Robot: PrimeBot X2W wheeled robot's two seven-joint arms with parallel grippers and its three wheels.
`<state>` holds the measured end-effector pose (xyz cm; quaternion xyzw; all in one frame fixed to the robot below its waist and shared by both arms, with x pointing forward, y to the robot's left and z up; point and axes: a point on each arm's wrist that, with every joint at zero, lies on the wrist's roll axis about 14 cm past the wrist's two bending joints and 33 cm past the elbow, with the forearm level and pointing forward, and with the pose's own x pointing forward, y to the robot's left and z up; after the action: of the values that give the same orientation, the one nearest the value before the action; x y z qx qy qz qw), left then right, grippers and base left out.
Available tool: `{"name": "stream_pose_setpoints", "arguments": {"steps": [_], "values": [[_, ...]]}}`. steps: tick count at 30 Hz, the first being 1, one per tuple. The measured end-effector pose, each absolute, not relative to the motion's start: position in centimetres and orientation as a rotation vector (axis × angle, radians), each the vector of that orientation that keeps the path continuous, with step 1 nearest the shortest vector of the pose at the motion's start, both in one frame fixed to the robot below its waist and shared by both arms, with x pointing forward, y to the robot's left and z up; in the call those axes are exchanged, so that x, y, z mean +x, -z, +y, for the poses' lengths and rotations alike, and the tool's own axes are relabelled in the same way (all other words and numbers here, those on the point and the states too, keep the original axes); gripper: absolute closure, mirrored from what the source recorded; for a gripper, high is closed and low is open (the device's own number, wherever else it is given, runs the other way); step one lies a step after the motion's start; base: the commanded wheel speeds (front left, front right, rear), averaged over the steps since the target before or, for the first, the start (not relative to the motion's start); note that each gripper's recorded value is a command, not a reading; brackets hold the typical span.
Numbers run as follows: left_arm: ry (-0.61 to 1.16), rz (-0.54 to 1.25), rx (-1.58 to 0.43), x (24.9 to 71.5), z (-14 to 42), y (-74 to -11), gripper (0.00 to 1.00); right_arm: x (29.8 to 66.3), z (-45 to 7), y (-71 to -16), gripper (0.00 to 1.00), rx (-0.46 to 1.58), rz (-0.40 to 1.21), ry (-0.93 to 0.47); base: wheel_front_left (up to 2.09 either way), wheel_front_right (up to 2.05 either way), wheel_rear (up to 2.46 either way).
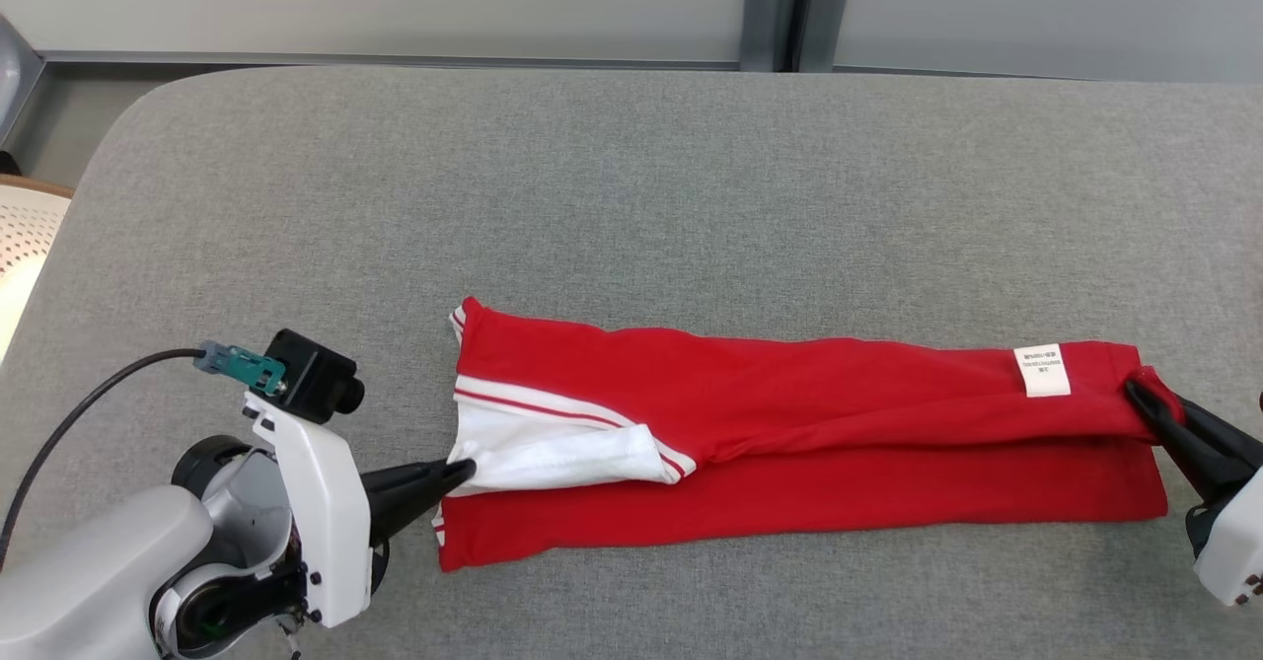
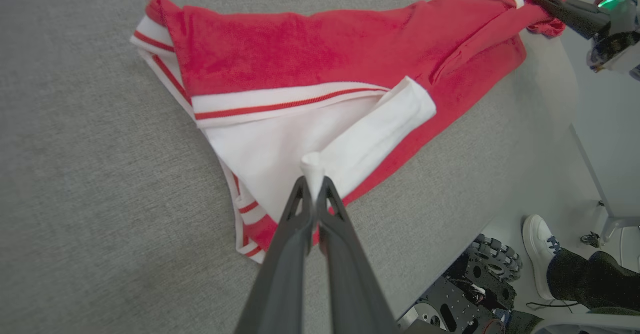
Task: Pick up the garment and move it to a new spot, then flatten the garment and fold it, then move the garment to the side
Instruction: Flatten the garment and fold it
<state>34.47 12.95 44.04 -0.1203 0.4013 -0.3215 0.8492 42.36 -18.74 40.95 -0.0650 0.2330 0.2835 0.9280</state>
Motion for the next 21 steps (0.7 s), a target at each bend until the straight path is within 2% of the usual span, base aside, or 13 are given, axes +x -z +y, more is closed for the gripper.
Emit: {"name": "stream_pose_setpoints", "arguments": {"steps": [9, 10, 11, 13, 14, 18, 21], "values": [[0.721, 0.935, -0.255, 32.7, 12.0, -43.1, 1.00, 40.7, -19.6, -40.2, 1.00, -0.126, 0.568, -0.581, 0.00, 0.00, 0.00], [0.711, 0.958, -0.241, 32.4, 12.3, -42.6, 1.00, 39.7, -19.5, -39.6, 0.00, -0.117, 0.619, -0.595, 0.00, 0.00, 0.00], [0.705, 0.977, -0.236, 32.2, 12.4, -42.2, 0.82, 39.4, -19.6, -39.4, 0.00, -0.107, 0.642, -0.592, 0.00, 0.00, 0.00], [0.694, 1.003, -0.239, 31.7, 12.6, -41.7, 0.24, 39.3, -19.5, -39.8, 0.00, -0.072, 0.648, -0.587, 0.00, 0.00, 0.00], [0.686, 1.008, -0.248, 31.7, 12.6, -41.6, 0.00, 39.4, -19.5, -40.1, 0.00, -0.065, 0.645, -0.588, 0.00, 0.00, 0.00], [0.665, 1.009, -0.267, 31.8, 12.7, -41.7, 0.00, 39.9, -20.1, -41.0, 0.00, -0.046, 0.628, -0.569, 0.00, 0.00, 0.00], [0.640, 0.961, -0.285, 32.7, 13.1, -42.4, 0.00, 41.4, -20.3, -42.7, 0.00, 0.012, 0.558, -0.534, 0.00, 0.00, 0.00]]}}
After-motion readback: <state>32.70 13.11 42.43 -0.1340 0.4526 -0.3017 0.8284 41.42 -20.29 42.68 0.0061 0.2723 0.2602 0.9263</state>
